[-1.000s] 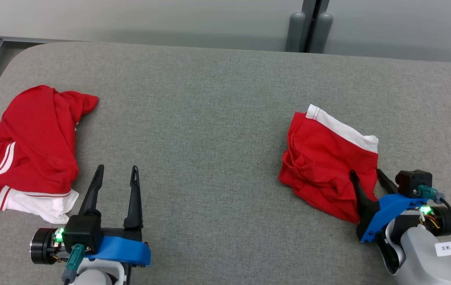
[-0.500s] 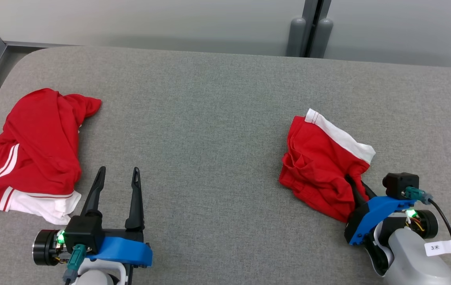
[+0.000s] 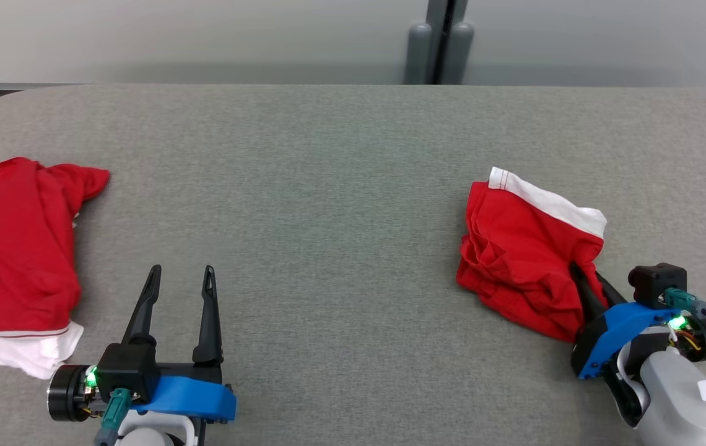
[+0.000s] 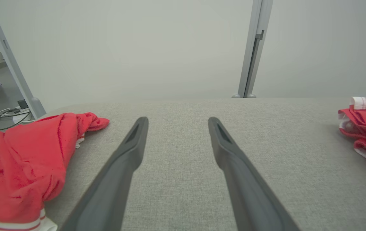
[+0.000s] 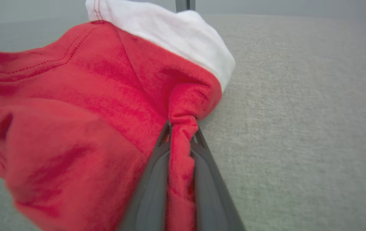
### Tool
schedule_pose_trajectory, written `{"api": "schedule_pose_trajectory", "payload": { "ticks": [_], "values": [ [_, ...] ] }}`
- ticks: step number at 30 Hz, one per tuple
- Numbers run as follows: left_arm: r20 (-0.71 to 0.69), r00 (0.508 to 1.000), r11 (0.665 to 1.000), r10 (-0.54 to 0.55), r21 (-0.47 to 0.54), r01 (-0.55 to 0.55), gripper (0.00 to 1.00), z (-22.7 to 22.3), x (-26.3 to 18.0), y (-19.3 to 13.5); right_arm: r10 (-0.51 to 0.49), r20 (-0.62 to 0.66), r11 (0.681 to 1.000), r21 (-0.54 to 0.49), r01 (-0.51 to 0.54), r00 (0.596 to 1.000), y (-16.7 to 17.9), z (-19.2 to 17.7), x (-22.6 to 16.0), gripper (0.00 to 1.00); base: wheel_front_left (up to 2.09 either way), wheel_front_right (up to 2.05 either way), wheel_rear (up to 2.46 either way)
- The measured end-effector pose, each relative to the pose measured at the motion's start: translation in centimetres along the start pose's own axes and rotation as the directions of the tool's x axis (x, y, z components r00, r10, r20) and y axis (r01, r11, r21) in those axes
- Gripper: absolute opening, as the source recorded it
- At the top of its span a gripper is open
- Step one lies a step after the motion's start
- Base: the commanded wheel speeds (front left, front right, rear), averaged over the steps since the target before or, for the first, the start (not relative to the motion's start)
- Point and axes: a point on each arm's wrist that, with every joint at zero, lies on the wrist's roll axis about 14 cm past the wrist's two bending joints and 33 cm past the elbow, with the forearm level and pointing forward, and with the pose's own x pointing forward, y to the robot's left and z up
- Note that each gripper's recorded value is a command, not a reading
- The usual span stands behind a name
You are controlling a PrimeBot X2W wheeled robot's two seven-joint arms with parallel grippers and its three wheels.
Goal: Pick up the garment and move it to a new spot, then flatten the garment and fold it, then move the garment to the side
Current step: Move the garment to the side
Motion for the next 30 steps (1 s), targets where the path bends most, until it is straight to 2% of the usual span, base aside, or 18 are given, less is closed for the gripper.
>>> {"api": "schedule_pose_trajectory", "payload": {
  "ticks": [9,14,20,26,30],
  "values": [
    [0.005,0.986,0.986,-0.164,-0.010,0.164,1.00,-0.4,3.6,-5.3,-0.175,0.012,0.984,0.017,0.175,0.984,-7.5,-0.6,-4.2,0.00,0.00,0.00,0.00],
    [0.033,0.972,0.972,-0.234,-0.005,0.234,1.00,0.2,5.2,-7.6,-0.231,0.032,0.973,0.026,0.231,0.972,-9.7,-0.3,-5.9,0.00,0.00,0.00,0.00],
    [0.043,0.968,0.968,-0.249,0.000,0.249,1.00,0.3,6.1,-7.9,-0.210,0.060,0.978,-0.005,0.210,0.976,-9.4,0.8,-5.0,0.00,0.00,0.00,0.00],
    [0.047,0.969,0.970,-0.243,0.010,0.243,1.00,0.0,7.2,-7.4,-0.153,0.099,0.978,-0.125,0.164,0.983,-9.5,3.7,-1.9,0.00,0.00,0.00,0.00],
    [0.051,0.969,0.971,-0.240,0.009,0.240,1.00,-0.4,8.5,-7.1,-0.137,0.096,0.963,-0.222,0.155,0.986,-10.9,5.8,0.7,0.00,0.00,0.00,0.00]
  ]
}}
